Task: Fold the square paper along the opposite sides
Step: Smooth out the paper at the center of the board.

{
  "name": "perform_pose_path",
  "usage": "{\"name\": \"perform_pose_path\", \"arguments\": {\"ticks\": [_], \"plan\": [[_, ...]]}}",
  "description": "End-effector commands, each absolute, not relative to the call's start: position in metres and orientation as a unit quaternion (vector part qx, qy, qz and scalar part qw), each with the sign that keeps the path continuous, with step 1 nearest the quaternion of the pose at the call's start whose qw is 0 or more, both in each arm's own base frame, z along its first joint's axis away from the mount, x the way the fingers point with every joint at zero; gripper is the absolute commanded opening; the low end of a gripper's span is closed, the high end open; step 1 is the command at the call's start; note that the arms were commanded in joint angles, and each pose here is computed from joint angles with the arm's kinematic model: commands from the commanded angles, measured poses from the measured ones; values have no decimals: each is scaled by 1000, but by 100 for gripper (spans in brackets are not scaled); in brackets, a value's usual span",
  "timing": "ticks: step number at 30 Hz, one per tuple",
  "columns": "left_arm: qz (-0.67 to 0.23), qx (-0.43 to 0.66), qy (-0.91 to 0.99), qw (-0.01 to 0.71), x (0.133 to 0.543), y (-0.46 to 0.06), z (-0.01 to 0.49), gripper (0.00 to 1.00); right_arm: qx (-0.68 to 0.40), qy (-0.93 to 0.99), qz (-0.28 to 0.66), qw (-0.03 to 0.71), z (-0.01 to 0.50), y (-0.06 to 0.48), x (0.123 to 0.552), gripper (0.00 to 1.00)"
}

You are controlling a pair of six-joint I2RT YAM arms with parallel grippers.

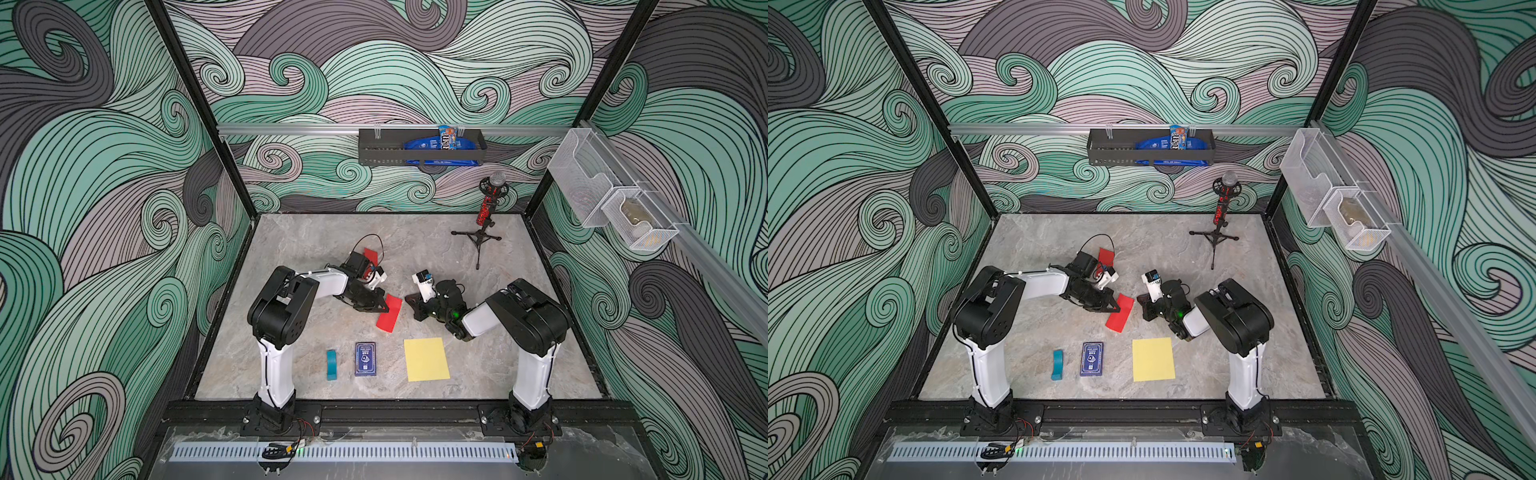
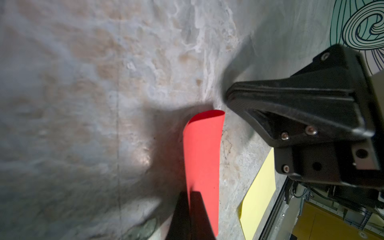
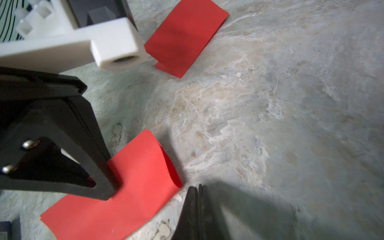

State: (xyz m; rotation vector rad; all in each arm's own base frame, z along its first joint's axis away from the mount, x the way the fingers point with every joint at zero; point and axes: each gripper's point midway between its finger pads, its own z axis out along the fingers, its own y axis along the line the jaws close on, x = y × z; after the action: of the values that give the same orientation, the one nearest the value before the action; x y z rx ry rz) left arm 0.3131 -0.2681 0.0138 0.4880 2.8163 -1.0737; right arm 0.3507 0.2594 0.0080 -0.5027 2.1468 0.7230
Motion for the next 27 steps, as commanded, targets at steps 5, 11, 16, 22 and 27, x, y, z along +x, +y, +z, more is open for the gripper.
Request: {"name": "perform_pose_path", "arguments": {"ticks": [5,11,16,22,27], "plan": [[-306,136,942,15,300,-247,-9,0,-226,809,327,432,55,275,334,0],[-308,137,941,17,301,-248,-7,0,-254,788,352,437,64,303,328,0],[-308,136,941,18,301,-248,-6,0,-246,818,332,401,27,297,330,0],[-312,137,940,19,300,-249,-5,0,-214,849,302,377,-3,272,343,0],[-311,137,940,19,301,-249,-5,0,-186,865,285,369,-8,255,351,0]]}}
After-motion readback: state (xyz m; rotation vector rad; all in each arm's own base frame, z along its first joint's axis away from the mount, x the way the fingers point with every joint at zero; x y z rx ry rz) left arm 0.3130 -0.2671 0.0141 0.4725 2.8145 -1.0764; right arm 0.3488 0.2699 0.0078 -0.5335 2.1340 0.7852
